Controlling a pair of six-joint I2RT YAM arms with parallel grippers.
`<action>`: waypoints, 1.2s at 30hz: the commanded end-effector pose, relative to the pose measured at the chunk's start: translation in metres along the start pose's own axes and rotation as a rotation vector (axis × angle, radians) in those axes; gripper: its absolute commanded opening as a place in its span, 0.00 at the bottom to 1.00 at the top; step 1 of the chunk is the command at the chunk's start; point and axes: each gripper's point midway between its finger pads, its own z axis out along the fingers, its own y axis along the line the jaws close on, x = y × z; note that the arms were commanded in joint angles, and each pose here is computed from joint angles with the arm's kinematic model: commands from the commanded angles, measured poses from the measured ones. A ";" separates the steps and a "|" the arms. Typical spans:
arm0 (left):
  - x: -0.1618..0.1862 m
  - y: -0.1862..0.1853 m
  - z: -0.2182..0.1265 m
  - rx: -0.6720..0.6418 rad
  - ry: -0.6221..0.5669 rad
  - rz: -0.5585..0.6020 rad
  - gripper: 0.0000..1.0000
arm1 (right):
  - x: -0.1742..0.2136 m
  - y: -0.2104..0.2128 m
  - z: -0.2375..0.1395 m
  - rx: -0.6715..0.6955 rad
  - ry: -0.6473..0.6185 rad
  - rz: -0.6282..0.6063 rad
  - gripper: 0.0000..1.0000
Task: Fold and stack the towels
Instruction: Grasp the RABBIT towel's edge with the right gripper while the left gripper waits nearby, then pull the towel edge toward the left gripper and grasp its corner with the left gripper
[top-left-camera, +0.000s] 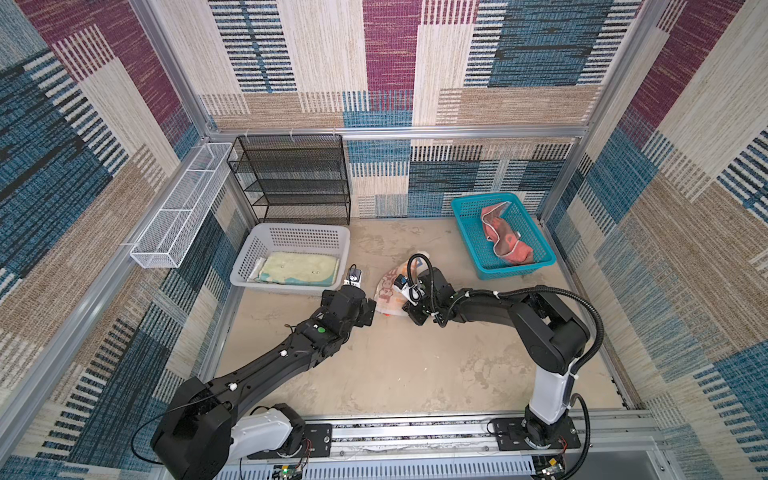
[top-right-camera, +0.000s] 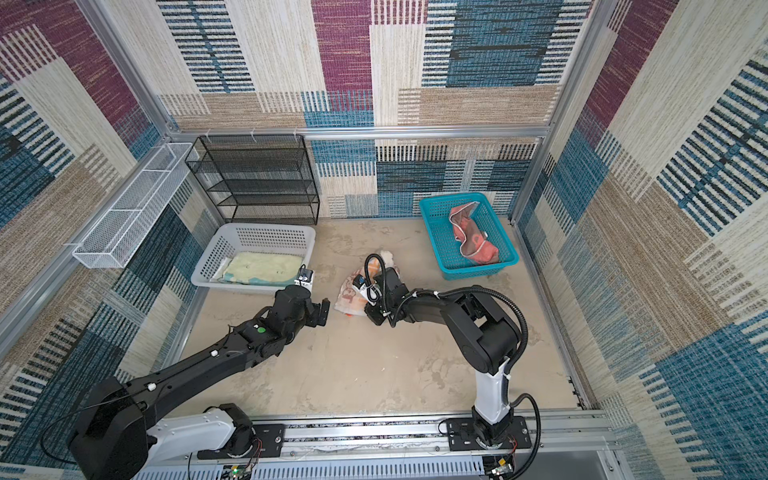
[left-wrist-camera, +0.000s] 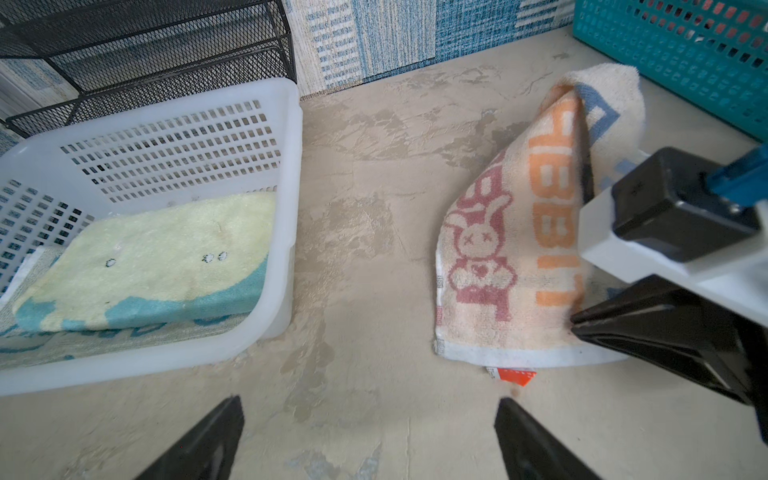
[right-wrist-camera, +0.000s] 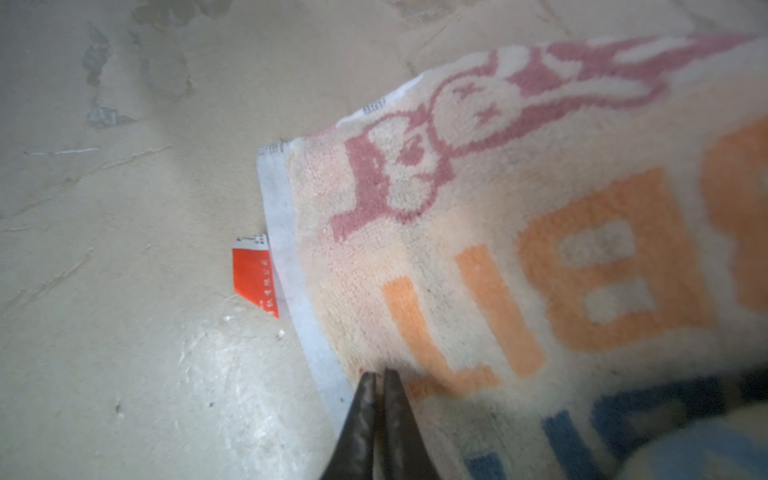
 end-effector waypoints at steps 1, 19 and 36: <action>-0.005 -0.003 0.000 0.017 -0.014 0.023 0.99 | -0.005 0.001 -0.004 -0.003 -0.010 -0.009 0.00; -0.014 -0.011 -0.002 0.066 -0.063 0.081 0.99 | -0.004 0.013 0.004 -0.091 0.020 0.004 0.51; -0.011 -0.010 0.001 0.052 -0.052 0.091 0.99 | 0.013 0.006 0.023 -0.063 0.090 0.035 0.00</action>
